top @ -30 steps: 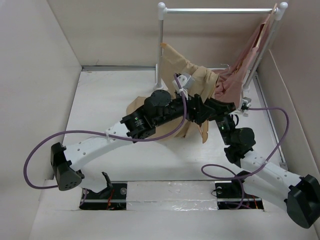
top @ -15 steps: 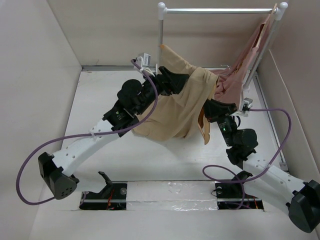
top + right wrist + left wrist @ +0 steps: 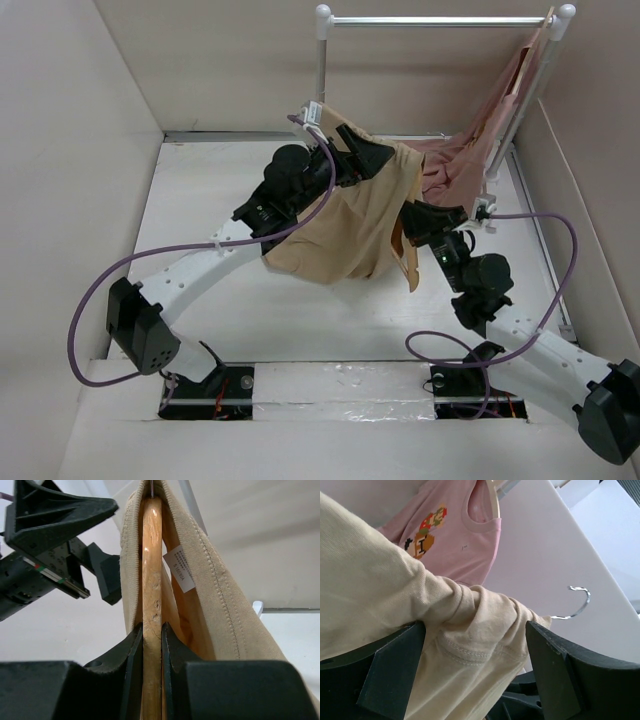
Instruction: Place the t-shirt on the hanger
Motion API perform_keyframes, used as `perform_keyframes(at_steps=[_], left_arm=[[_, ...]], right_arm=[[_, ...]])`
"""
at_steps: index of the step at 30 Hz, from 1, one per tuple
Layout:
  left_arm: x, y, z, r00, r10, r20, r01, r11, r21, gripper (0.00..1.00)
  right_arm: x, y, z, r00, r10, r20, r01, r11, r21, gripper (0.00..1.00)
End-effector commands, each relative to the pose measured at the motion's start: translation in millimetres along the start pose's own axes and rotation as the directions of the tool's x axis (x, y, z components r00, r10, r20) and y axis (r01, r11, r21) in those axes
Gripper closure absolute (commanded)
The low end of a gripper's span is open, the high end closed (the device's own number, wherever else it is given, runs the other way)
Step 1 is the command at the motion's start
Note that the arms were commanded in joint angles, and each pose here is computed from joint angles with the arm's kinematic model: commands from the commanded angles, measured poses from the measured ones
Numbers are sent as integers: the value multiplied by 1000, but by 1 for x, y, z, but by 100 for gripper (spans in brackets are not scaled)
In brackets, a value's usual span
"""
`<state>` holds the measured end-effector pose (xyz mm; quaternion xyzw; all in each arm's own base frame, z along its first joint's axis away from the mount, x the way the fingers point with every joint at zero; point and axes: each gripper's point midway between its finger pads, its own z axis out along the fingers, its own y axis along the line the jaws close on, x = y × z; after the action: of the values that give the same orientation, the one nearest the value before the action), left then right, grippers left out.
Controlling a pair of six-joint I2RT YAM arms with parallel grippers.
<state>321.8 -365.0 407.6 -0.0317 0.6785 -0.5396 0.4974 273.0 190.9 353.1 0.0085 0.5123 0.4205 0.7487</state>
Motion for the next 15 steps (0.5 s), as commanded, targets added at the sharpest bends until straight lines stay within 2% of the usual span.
perform_keyframes(at_steps=[1, 9, 13, 15], left_arm=[[-15, -26, -3, 998, -60, 29, 57, 994, 95, 22], [-18, 0, 0, 989, -125, 74, 123, 992, 33, 22], [-16, 10, 6, 975, -202, 92, 200, 979, 31, 21], [-24, 12, 8, 966, -220, 133, 218, 975, 32, 21]], right_arm=[[-50, 30, 11, 989, -10, 144, 21, 997, -72, 100], [-49, 30, 16, 990, -38, 139, 47, 997, -64, 100], [-41, 40, 21, 992, -52, 115, 63, 994, -89, 100], [-34, 47, 22, 994, -50, 93, 60, 992, -107, 100]])
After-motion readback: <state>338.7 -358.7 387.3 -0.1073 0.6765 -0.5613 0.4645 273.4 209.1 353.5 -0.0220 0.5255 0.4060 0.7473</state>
